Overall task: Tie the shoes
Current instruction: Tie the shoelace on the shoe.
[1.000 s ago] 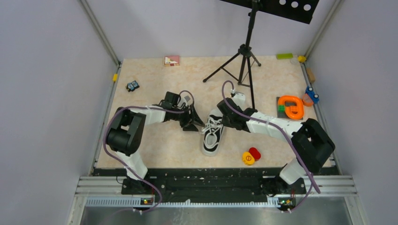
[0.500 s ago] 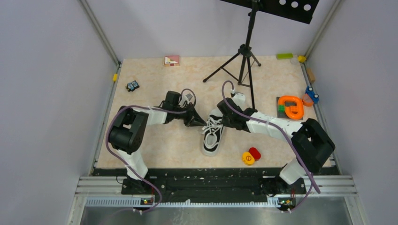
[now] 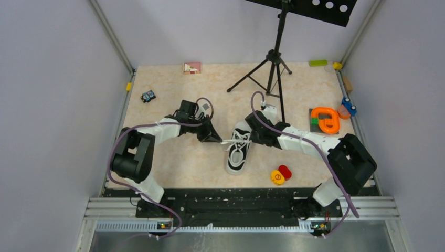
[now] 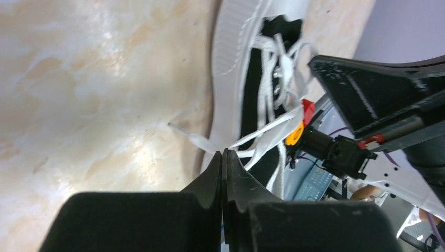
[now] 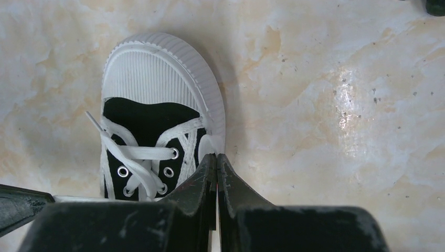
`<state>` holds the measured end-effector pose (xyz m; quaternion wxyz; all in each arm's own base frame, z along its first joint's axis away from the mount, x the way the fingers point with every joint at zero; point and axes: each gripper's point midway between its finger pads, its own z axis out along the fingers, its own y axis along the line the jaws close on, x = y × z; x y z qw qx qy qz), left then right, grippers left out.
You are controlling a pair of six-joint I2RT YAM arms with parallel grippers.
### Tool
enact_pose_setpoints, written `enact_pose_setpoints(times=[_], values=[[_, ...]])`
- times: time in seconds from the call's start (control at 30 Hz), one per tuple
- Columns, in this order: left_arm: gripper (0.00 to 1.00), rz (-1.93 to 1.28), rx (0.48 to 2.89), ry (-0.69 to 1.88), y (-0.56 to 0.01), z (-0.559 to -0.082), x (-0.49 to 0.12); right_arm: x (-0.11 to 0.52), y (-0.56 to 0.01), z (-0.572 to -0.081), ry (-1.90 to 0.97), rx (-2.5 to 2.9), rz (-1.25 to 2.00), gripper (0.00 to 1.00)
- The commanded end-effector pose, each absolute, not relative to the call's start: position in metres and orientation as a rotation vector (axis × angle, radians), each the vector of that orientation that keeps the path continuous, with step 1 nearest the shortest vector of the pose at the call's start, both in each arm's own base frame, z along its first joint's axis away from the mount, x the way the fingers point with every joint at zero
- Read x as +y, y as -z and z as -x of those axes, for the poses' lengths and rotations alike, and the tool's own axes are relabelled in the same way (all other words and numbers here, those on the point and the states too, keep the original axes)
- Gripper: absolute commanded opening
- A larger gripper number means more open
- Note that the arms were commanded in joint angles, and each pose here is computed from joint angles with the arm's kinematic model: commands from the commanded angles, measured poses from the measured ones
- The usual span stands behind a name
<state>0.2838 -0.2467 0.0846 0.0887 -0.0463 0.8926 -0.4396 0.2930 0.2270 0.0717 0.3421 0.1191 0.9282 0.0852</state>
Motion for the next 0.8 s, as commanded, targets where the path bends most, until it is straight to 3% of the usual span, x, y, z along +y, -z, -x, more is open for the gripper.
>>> enact_pose_setpoints(times=[0.0, 0.33, 0.63, 0.67, 0.73, 0.77], values=[[0.0, 0.099, 2.739, 1.175, -0.066, -0.27, -0.231, 0.212, -0.082, -0.296, -0.182, 2.377, -0.349, 0.0], [0.0, 0.115, 2.737, 0.987, -0.068, -0.268, -0.207, 0.202, -0.08, -0.297, -0.151, 2.364, -0.358, 0.0], [0.0, 0.088, 2.617, 1.158, -0.104, -0.277, -0.226, 0.207, -0.082, -0.299, -0.178, 2.359, -0.356, 0.0], [0.08, 0.078, 2.601, 1.183, -0.108, -0.279, -0.232, 0.208, -0.083, -0.3, -0.18, 2.359, -0.355, 0.0], [0.46, 0.038, 2.585, 1.221, -0.116, -0.28, -0.245, 0.208, -0.082, -0.3, -0.183, 2.36, -0.354, 0.0], [0.56, 0.023, 2.584, 1.237, -0.116, -0.281, -0.251, 0.208, -0.082, -0.3, -0.184, 2.36, -0.353, 0.0]])
